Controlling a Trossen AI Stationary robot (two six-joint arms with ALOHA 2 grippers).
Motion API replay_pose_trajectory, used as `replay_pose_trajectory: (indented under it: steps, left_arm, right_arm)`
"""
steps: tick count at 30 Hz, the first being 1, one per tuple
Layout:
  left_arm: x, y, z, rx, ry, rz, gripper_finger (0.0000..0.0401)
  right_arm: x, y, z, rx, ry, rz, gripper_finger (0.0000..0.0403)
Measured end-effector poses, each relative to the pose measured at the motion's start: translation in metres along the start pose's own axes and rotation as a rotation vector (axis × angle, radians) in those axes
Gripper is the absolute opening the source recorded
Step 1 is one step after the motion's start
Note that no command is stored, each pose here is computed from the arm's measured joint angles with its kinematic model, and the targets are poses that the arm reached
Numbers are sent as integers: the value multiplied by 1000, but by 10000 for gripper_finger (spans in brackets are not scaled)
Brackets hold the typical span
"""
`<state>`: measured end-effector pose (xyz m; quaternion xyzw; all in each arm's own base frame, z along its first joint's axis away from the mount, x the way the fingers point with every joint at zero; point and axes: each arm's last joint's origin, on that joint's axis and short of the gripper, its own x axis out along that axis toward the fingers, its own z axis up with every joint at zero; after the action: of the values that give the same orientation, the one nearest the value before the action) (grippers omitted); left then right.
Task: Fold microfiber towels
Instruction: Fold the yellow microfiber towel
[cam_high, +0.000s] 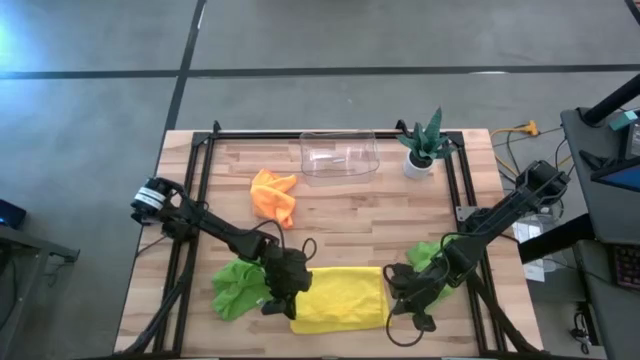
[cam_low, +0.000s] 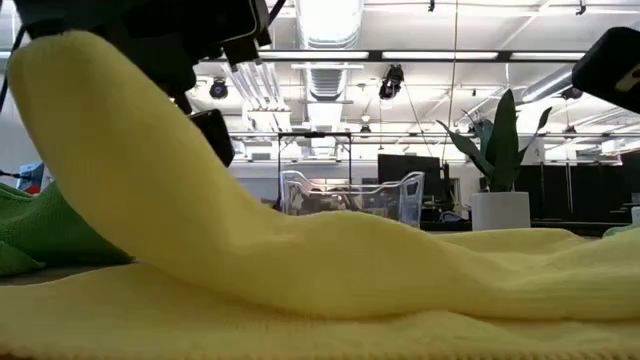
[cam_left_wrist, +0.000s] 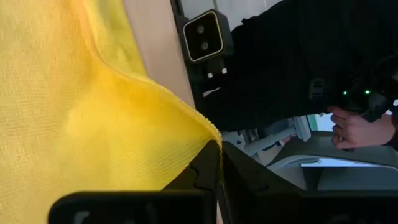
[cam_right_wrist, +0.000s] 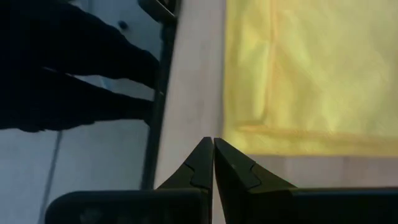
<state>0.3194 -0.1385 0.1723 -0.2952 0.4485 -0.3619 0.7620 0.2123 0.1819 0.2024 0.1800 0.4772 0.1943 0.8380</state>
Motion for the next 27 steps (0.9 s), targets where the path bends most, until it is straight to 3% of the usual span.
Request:
replay_pose_trajectory:
  steps: [6, 12, 18, 27]
  left_arm:
    - [4, 3, 1, -14, -9, -6, 0]
    - [5, 4, 1, -23, -8, -4, 0]
    - [5, 3, 1, -37, -12, -5, 0]
    - [5, 4, 1, -43, -10, -4, 0]
  right_arm:
    - [3, -1, -1, 18, -34, 29, 20]
    - [9, -12, -6, 68, -6, -5, 87]
    - [36, -27, -7, 117, 35, -51, 142]
    - [57, -32, -3, 111, 44, 40, 138]
